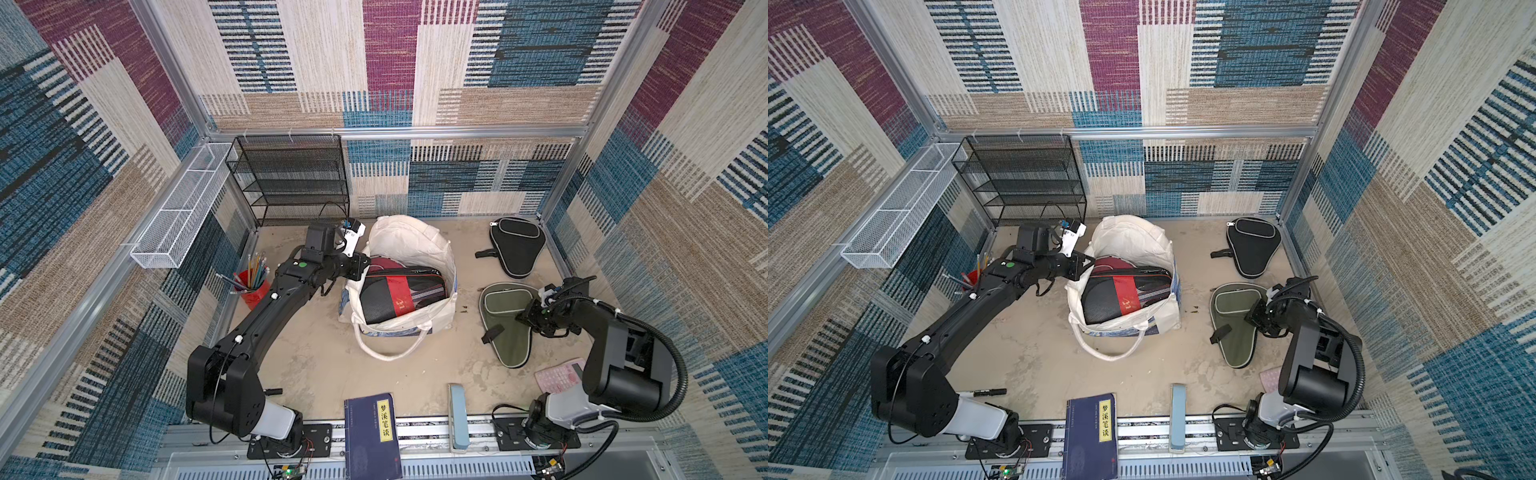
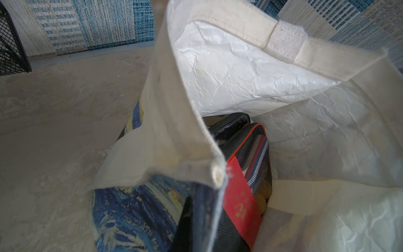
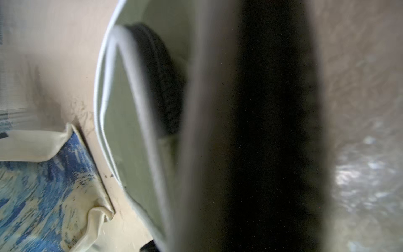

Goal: Remove the ping pong set from the canvas bag
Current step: Place the ping pong set at the center of the board.

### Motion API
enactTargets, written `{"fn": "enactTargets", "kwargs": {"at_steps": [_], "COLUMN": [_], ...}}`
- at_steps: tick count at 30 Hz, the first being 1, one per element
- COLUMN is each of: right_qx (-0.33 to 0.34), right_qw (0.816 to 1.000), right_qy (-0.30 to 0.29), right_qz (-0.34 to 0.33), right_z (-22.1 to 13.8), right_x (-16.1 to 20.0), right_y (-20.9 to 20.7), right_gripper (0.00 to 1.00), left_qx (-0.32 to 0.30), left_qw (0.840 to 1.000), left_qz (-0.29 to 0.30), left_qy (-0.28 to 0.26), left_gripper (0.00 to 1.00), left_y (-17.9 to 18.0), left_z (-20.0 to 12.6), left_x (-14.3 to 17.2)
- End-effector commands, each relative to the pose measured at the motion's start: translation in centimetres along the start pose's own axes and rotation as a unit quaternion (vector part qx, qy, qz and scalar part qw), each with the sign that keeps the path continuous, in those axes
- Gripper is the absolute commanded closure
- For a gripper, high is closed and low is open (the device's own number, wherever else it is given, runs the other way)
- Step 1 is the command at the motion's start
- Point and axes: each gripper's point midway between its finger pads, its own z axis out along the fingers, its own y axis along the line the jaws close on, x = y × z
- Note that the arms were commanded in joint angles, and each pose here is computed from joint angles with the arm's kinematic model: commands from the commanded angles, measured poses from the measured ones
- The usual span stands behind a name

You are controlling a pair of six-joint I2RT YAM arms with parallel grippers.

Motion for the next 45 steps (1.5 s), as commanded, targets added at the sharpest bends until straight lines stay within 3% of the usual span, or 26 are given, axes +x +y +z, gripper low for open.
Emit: {"fn": "enactTargets", "kwargs": {"at_steps": [1, 12, 19, 28, 30, 32, 33, 38, 45], "right_qx": [0.061, 0.138, 0.176, 0.226, 0.234, 0.237, 0.241, 0.246, 0.238], "right_qw": [0.998, 0.99, 0.984, 0.973, 0.971, 0.97, 0.969, 0.967, 0.965], "right_qy": [-0.004, 0.014, 0.02, 0.001, -0.003, -0.009, -0.012, -0.036, -0.086], "right_qz": [0.013, -0.007, -0.029, -0.047, -0.049, -0.052, -0.053, -0.063, -0.07], "right_z": [0.2, 0.3, -0.2, -1.9, -2.2, -2.5, -2.7, -4.0, -7.0], "right_x": [-0.8, -3.5, -3.5, -5.1, -5.5, -5.9, -6.1, -7.5, -9.5], "right_y": [-2.2, -4.6, -5.7, -6.6, -6.7, -6.6, -6.6, -5.9, -3.9], "right_gripper": [1.0, 0.98, 0.61, 0.52, 0.35, 0.11, 0.08, 0.0, 0.01], "left_qx": [0.012, 0.01, 0.014, 0.017, 0.017, 0.017, 0.017, 0.016, 0.017], "left_qw": [1.0, 1.0, 1.0, 1.0, 1.0, 1.0, 1.0, 1.0, 1.0], "left_qz": [-0.002, -0.001, -0.002, -0.001, 0.0, 0.001, 0.0, -0.001, -0.001], "left_qy": [0.007, 0.01, 0.014, 0.012, 0.011, 0.011, 0.011, 0.012, 0.013], "left_gripper": [1.0, 1.0, 1.0, 1.0, 1.0, 1.0, 1.0, 1.0, 1.0], "left_y": [-0.4, -0.2, -0.2, -0.3, -0.3, -0.4, -0.4, -0.3, -0.4], "left_z": [0.0, 0.2, 0.5, 0.4, 0.4, 0.3, 0.4, 0.3, 0.3], "left_x": [0.4, 0.3, 0.4, 0.3, 0.3, 0.3, 0.3, 0.4, 0.4]}}
